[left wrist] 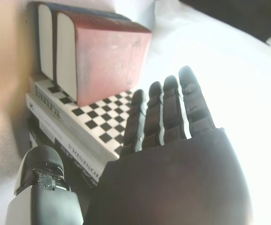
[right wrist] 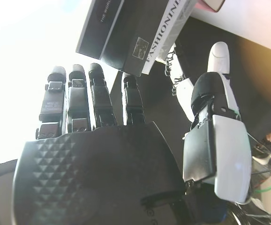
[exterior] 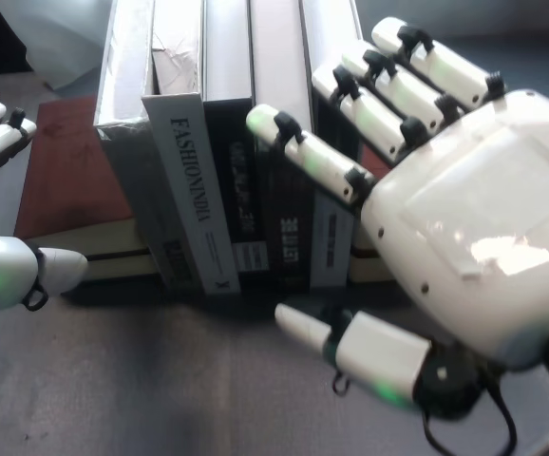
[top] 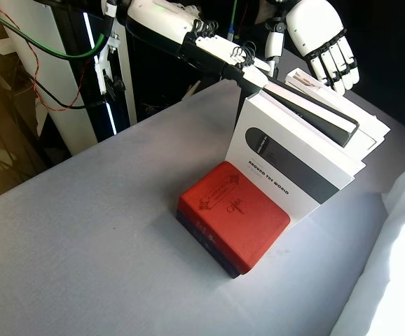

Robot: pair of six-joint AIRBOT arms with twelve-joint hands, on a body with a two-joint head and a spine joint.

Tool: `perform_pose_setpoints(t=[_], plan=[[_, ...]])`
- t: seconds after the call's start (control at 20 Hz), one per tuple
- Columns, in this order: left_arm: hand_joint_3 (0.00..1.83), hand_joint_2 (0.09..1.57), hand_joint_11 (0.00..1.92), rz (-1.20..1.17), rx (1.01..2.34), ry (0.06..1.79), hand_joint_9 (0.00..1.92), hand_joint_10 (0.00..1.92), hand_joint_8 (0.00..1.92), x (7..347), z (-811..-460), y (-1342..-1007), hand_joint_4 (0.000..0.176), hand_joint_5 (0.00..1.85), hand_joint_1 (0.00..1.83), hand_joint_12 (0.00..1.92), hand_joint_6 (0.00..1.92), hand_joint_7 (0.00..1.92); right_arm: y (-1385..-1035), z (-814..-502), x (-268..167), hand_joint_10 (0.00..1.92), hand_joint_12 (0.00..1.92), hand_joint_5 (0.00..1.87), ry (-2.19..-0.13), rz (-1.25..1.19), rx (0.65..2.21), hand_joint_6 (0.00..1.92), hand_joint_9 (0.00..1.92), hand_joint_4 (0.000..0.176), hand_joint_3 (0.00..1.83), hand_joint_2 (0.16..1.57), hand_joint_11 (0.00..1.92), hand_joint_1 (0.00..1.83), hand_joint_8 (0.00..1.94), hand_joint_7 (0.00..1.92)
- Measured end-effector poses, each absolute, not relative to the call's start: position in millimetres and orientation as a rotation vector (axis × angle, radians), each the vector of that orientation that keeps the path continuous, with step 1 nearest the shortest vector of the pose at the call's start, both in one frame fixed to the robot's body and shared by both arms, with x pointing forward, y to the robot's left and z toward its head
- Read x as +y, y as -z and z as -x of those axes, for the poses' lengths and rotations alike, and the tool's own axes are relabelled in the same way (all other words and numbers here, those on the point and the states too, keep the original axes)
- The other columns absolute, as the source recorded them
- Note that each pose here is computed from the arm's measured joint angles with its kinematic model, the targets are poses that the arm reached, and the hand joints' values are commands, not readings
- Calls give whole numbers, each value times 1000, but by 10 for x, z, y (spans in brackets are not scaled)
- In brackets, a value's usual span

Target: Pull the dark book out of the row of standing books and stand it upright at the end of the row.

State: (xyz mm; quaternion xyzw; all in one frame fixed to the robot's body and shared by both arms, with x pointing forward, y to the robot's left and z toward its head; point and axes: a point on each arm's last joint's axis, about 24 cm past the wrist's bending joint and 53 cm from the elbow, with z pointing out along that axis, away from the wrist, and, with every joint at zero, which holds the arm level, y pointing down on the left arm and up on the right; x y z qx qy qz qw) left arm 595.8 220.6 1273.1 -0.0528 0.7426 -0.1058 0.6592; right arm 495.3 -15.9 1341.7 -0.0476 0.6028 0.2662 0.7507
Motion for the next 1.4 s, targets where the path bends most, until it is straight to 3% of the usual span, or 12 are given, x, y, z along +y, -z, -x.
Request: perform_pose_setpoints(t=[0.7,1.2,1.4], plan=[[6,1105,0,111,1682,238,0,0,0,2197,-5958,-12730,0,45,0,33,0,24,-13018,-4474,-135,0,0,0,-504,246,1428,0,0,0,3,1117,0,0,0,0],[4,1109,3,114,1681,235,0,0,1,2219,-5972,-12731,0,45,0,1,2,20,-12769,-4337,-132,0,0,0,-466,322,1491,0,0,0,5,1124,0,0,0,0],[5,1113,6,114,1681,235,0,0,1,2217,-5971,-12732,0,45,0,3,2,20,-12543,-4245,-86,0,0,9,-475,364,1584,4,0,0,6,1127,0,0,1,2]])
